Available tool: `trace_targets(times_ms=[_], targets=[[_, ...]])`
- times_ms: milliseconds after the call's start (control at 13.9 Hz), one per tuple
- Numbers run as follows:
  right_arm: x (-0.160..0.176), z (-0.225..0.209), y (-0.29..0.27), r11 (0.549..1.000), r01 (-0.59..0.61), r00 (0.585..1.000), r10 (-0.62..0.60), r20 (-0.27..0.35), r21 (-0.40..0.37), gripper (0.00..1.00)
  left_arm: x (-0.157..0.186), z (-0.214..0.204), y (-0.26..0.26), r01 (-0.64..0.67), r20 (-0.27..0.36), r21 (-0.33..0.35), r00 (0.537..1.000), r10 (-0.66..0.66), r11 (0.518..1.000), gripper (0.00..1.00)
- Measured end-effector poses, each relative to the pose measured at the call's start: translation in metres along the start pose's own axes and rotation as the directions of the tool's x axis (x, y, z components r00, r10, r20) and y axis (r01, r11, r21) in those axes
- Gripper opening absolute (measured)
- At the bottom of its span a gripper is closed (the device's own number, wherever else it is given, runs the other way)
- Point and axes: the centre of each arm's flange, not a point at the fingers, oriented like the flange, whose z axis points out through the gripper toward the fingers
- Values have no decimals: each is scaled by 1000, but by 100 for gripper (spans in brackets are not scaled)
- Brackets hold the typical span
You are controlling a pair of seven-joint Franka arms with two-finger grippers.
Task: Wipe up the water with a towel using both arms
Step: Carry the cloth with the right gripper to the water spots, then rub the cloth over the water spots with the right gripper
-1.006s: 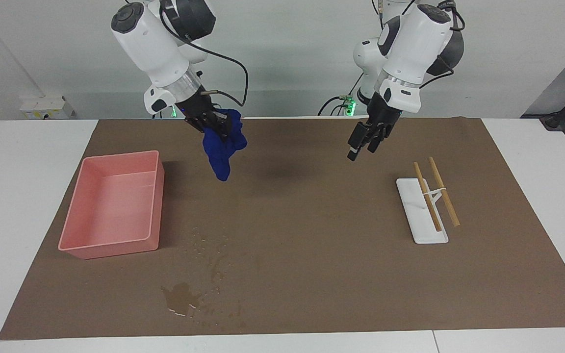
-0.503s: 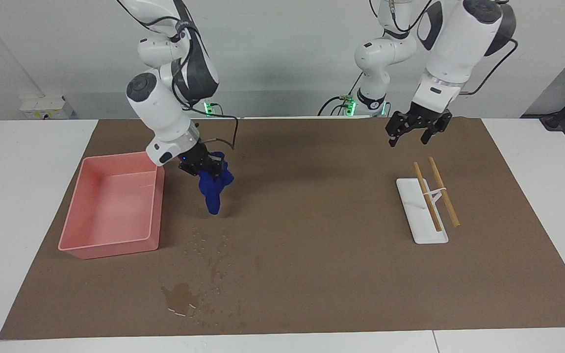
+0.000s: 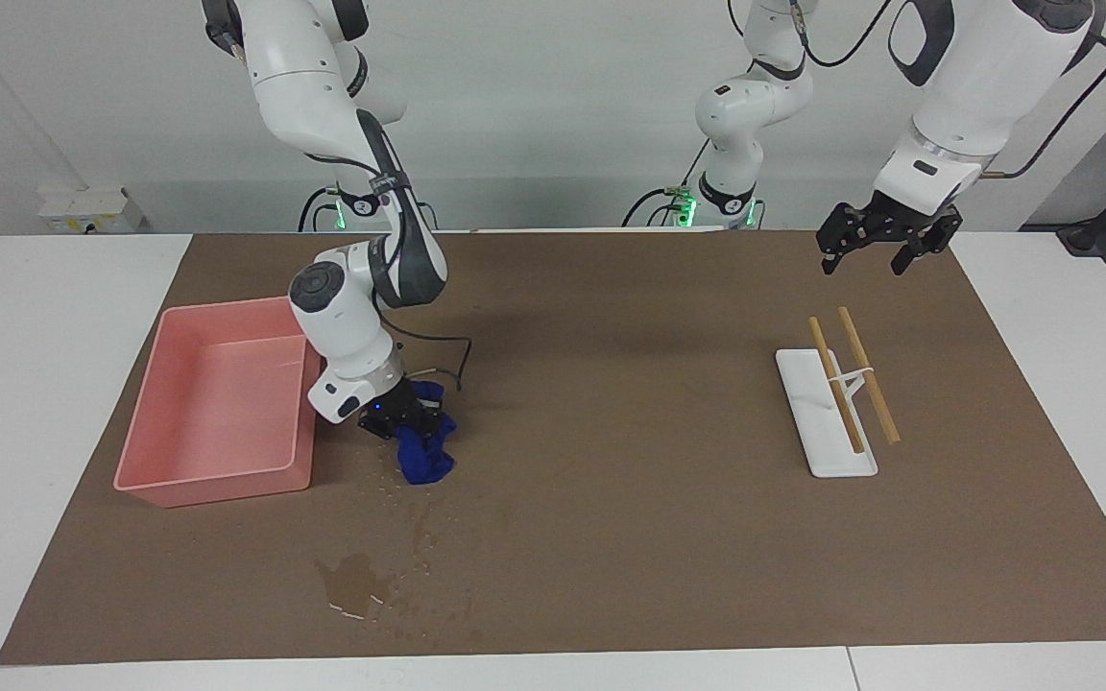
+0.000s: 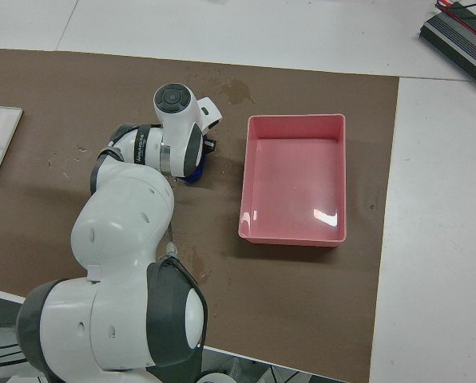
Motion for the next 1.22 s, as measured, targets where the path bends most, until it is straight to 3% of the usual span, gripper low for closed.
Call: trace_targets(times_ms=[431,862,1078,1222], targets=[[66,13,-1,996,76,993,-79,-88,-37,15,-2,-4,-6,-76,0,10,997,76,997,100],[107,17,40,967,183,955,-218,-201,-177,15,-3,-3,-7,-79,4,11,997,79,997,100],[112,17,45,966,185,953,-221,-210,-179,15,-3,-3,-6,-80,6,11,997,80,997,100],[111,19,35,991,72,969,-96,-228,-111,15,-3,-3,-1,-89,6,12,996,89,996,100]])
